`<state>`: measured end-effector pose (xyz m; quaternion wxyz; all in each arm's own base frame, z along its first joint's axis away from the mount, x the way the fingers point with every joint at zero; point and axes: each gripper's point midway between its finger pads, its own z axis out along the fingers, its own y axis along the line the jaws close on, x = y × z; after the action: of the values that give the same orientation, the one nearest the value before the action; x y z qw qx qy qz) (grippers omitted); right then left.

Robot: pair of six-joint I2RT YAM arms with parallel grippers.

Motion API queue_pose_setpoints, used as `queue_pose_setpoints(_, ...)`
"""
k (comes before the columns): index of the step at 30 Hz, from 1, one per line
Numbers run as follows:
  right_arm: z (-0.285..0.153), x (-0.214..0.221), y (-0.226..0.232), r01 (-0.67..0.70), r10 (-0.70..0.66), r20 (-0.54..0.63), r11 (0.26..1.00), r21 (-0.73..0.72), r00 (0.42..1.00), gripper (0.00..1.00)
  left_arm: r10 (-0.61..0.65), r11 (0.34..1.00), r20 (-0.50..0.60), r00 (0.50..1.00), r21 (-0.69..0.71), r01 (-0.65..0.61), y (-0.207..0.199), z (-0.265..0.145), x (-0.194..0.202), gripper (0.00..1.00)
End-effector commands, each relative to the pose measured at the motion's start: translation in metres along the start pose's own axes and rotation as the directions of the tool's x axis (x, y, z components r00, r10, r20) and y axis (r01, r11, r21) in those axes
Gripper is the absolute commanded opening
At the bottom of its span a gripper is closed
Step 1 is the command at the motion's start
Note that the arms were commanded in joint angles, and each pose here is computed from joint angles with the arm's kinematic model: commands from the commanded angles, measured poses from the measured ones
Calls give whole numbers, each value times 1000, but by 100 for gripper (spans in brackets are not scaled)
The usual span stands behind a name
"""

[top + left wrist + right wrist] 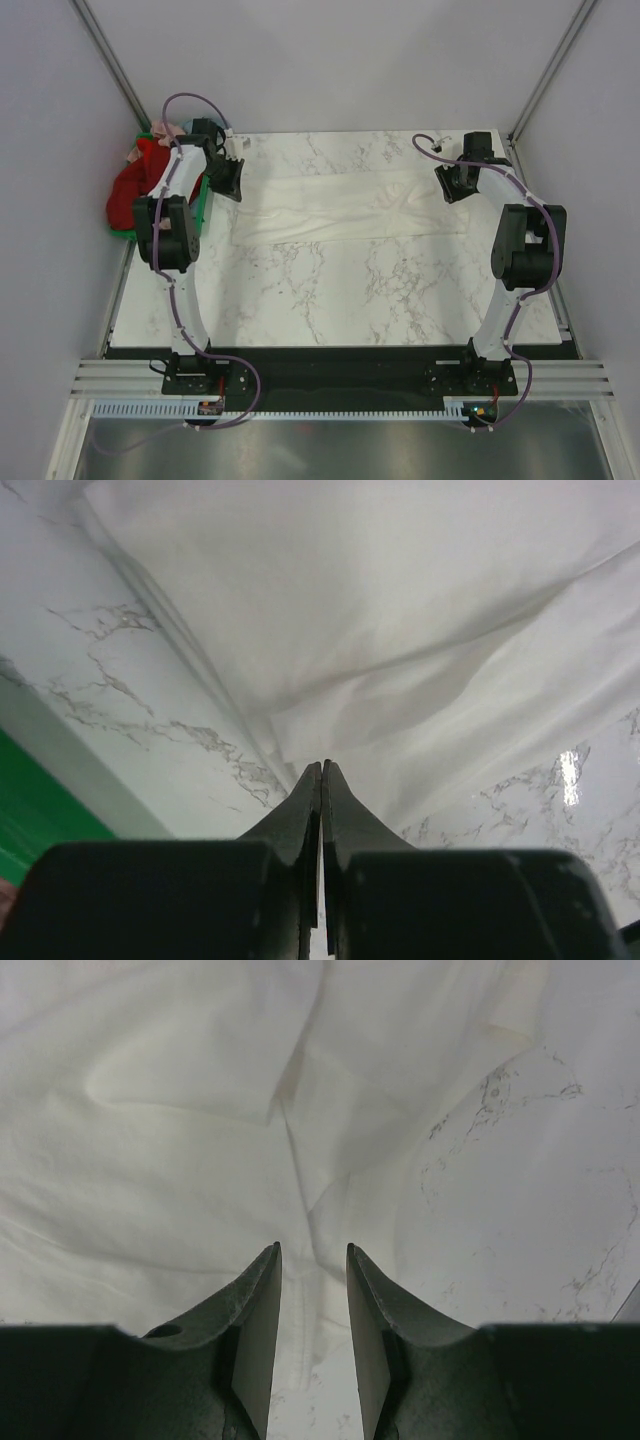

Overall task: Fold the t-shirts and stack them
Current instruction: Fold the tshirt

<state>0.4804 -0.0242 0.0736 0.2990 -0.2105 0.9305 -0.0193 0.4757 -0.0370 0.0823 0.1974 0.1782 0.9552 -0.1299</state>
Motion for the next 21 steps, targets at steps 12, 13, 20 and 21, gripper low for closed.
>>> queue_pose_setpoints(12,-18,-16,-10,6,-8,49,999,46,999,40,34,994,-80,996,105,-26,-30,28,18,2)
queue_pose_setpoints(13,-18,-15,-11,6,-8,45,999,50,999,40,33,994,-88,996,106,-24,-30,29,21,2)
queue_pose_setpoints(20,-17,-13,-12,8,-10,41,999,52,999,40,26,994,-102,994,111,-14,-31,32,26,2)
queue_pose_setpoints(21,-17,-13,-12,8,-10,41,999,52,999,40,24,993,-100,995,114,-13,-32,29,26,2)
